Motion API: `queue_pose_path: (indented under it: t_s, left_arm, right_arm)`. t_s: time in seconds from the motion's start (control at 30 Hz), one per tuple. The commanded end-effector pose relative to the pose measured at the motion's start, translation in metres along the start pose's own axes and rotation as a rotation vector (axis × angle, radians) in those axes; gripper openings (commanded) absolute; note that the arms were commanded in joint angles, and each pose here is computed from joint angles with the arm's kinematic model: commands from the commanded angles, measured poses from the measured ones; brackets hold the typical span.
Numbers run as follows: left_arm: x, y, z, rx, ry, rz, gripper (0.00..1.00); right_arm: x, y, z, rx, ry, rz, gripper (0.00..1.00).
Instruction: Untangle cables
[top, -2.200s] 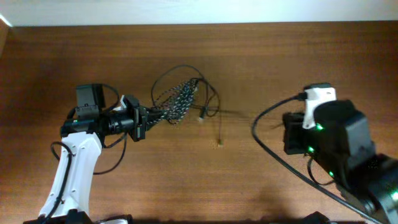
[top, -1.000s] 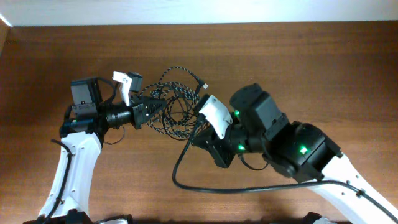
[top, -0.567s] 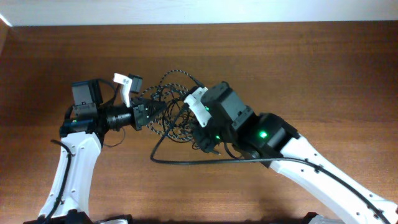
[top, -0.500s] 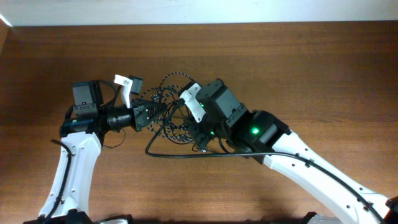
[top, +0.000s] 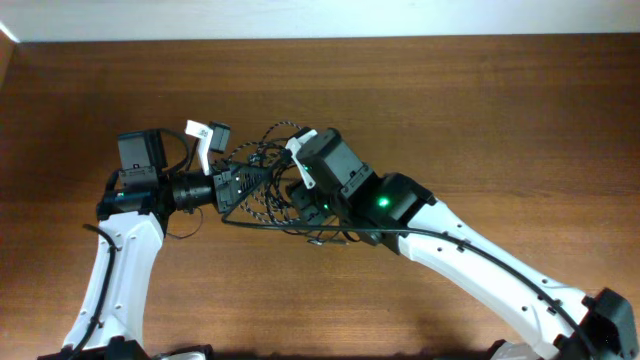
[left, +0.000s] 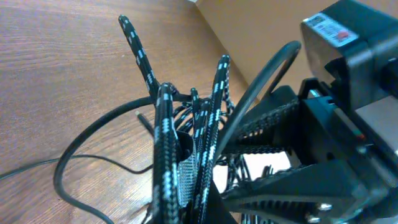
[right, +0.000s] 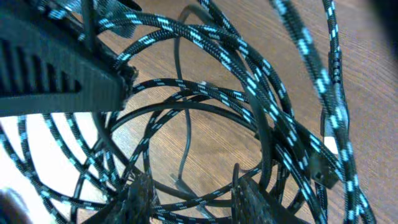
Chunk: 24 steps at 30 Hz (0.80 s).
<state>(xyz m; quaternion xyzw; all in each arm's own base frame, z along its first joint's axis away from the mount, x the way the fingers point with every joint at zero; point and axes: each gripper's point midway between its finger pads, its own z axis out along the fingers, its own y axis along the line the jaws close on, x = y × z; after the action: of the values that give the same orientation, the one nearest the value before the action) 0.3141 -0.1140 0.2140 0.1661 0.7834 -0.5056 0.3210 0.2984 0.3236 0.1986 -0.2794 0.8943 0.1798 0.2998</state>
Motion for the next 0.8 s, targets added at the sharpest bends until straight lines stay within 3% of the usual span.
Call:
queue_pose_path:
  t_s: [0.0, 0.13, 0.23, 0.37, 0.47, 0.5, 0.53, 0.6, 0.67, 0.73, 0.77]
  left_arm:
    - [-0.007, -0.008, -0.003, 0.012, -0.014, 0.02, 0.0]
    - [-0.002, 0.007, -0.003, -0.074, 0.006, 0.001, 0.0]
    - [-0.005, -0.02, -0.003, 0.079, -0.015, -0.003, 0.0]
    - [-0.006, -0.029, -0.004, 0.131, -0.022, -0.004, 0.0]
    - [-0.002, -0.042, 0.005, 0.188, 0.005, 0.002, 0.0]
    - [0.0, -0.045, 0.008, 0.198, 0.017, 0.006, 0.0]
    - [0.002, -0.04, 0.011, 0.161, 0.027, 0.015, 0.0]
    - [0.01, 0.011, 0.011, -0.137, 0.074, 0.014, 0.0]
    - [0.032, 0.082, -0.017, -0.579, 0.17, -0.016, 0.0]
    - [0.048, 0.117, -0.044, -0.836, 0.182, -0.151, 0.0]
    - [0.05, 0.121, -0.048, -0.871, 0.177, -0.186, 0.0]
  right_arm:
    - [-0.008, -0.008, -0.021, 0.045, -0.043, 0.044, 0.46]
    - [-0.004, -0.01, -0.021, 0.052, -0.026, 0.078, 0.5]
    - [-0.001, -0.01, -0.009, 0.054, -0.006, 0.078, 0.5]
    - [-0.004, -0.008, -0.008, 0.045, -0.017, 0.079, 0.49]
    - [-0.002, -0.009, -0.001, 0.049, -0.007, 0.078, 0.31]
    - [-0.002, -0.01, 0.0, 0.055, -0.01, 0.078, 0.14]
    - [-0.002, -0.01, 0.0, 0.055, -0.01, 0.078, 0.04]
    - [-0.004, -0.009, -0.008, 0.052, -0.02, 0.078, 0.04]
    - [-0.01, -0.007, -0.045, 0.039, -0.07, 0.076, 0.04]
    - [-0.019, -0.019, -0.101, 0.094, -0.176, 0.082, 0.04]
    - [-0.018, -0.044, -0.144, 0.228, -0.255, 0.099, 0.04]
